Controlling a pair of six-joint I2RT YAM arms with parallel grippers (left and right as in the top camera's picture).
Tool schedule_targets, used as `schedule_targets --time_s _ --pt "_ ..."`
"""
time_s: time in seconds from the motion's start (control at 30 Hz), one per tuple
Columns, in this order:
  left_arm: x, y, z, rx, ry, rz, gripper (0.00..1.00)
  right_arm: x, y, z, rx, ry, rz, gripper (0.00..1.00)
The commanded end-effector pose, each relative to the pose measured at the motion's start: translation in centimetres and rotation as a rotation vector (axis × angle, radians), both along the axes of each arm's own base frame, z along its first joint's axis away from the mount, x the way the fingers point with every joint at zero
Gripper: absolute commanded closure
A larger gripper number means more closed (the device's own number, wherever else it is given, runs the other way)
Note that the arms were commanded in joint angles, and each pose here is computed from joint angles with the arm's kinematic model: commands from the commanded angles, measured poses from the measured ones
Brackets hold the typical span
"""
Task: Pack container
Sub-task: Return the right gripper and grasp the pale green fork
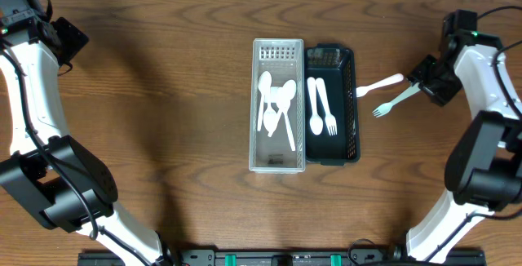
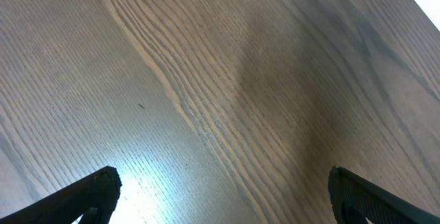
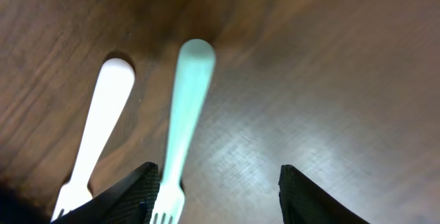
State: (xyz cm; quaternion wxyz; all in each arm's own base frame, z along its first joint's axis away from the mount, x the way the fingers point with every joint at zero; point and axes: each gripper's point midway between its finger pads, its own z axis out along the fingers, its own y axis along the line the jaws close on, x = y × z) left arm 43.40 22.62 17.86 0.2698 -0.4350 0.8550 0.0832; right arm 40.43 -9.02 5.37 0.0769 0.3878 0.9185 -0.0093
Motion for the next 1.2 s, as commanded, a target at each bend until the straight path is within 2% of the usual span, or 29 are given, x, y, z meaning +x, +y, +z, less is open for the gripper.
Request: schedule_targets --time_s 0.0,0.2,0.37,0.5,0.77,0.87,0.97,1.07,1.17 --pt "0.0 0.3 1.5 0.027 -0.025 -0.001 0.02 0.1 1.6 -2.1 0.030 0.037 0.009 0.40" --pt "0.0 0.3 1.5 0.027 -0.025 -0.001 0.02 0.3 2.6 -4.5 0.043 0.076 0.068 0.42" --pt "0.0 0.3 1.5 0.027 -0.025 -0.001 0.02 0.1 3.3 -5.6 0.046 0.105 0.084 0.50" --pt "0.0 0.3 1.5 0.027 -0.025 -0.001 0.02 0.1 3.4 -5.7 0.044 0.105 0.085 0.67" --pt "0.0 0.3 1.5 0.027 -0.025 -0.001 0.02 -1.1 3.4 -7.3 0.045 0.128 0.067 0.69" --pt "0.0 0.3 1.5 0.027 -0.025 -0.001 0.02 -1.3 3.3 -7.7 0.044 0.128 0.065 0.82" --pt "0.0 0.3 1.5 0.027 -0.025 -0.001 0.02 -1.1 3.1 -7.6 0.036 0.122 0.065 0.99" --pt "0.0 0.3 1.5 0.027 -0.025 -0.001 0.02 -0.5 2.9 -6.6 0.024 0.098 0.079 0.99" --pt "0.0 0.3 1.5 0.027 -0.025 -0.001 0.02 0.9 3.2 -3.1 0.014 0.031 0.130 0.99"
